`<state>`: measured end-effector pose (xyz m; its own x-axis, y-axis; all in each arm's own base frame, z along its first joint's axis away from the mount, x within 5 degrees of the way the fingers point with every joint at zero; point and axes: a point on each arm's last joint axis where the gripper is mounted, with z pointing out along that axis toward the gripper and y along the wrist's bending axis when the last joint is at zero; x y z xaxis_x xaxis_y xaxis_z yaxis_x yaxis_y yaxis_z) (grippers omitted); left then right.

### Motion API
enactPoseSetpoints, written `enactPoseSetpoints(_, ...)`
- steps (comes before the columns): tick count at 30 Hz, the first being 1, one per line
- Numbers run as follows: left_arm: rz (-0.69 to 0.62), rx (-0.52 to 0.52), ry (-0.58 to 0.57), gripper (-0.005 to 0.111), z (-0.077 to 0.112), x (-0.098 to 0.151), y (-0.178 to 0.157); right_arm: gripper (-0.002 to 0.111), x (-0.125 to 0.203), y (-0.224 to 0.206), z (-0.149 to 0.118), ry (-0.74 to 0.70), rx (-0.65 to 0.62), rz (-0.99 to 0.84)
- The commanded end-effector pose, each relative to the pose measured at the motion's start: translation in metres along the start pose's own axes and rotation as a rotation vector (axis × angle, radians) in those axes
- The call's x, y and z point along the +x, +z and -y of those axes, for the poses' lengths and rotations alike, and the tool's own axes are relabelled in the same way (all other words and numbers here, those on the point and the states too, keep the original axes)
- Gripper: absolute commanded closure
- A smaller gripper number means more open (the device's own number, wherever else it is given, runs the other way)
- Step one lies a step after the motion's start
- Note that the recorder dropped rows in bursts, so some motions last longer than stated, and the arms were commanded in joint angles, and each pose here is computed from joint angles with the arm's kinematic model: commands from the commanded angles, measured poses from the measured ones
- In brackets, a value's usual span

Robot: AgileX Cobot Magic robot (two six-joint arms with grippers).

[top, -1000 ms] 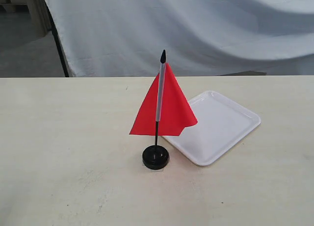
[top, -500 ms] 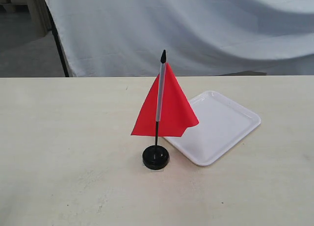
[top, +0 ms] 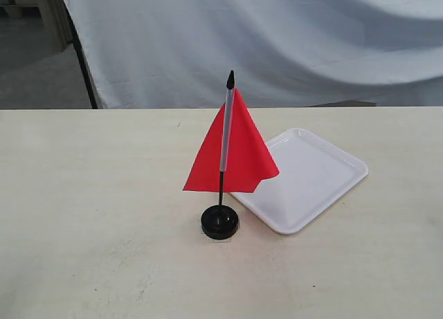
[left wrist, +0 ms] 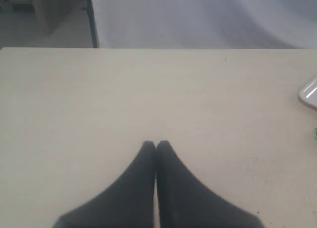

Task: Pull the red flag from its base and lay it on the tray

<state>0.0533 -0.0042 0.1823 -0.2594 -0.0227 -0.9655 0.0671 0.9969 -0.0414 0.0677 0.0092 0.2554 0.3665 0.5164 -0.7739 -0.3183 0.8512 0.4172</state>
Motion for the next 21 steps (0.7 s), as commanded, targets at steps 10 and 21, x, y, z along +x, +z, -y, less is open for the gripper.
enactPoseSetpoints(10, 0.004, 0.004, 0.002, 0.107, 0.000, 0.000, 0.000, 0.109, 0.075, 0.039, 0.011, -0.148, -0.257, -0.494)
enactPoseSetpoints(21, 0.004, 0.004, 0.002, 0.107, 0.000, 0.000, 0.000, 0.109, 0.154, 0.061, 0.003, -0.132, -0.504, -0.837)
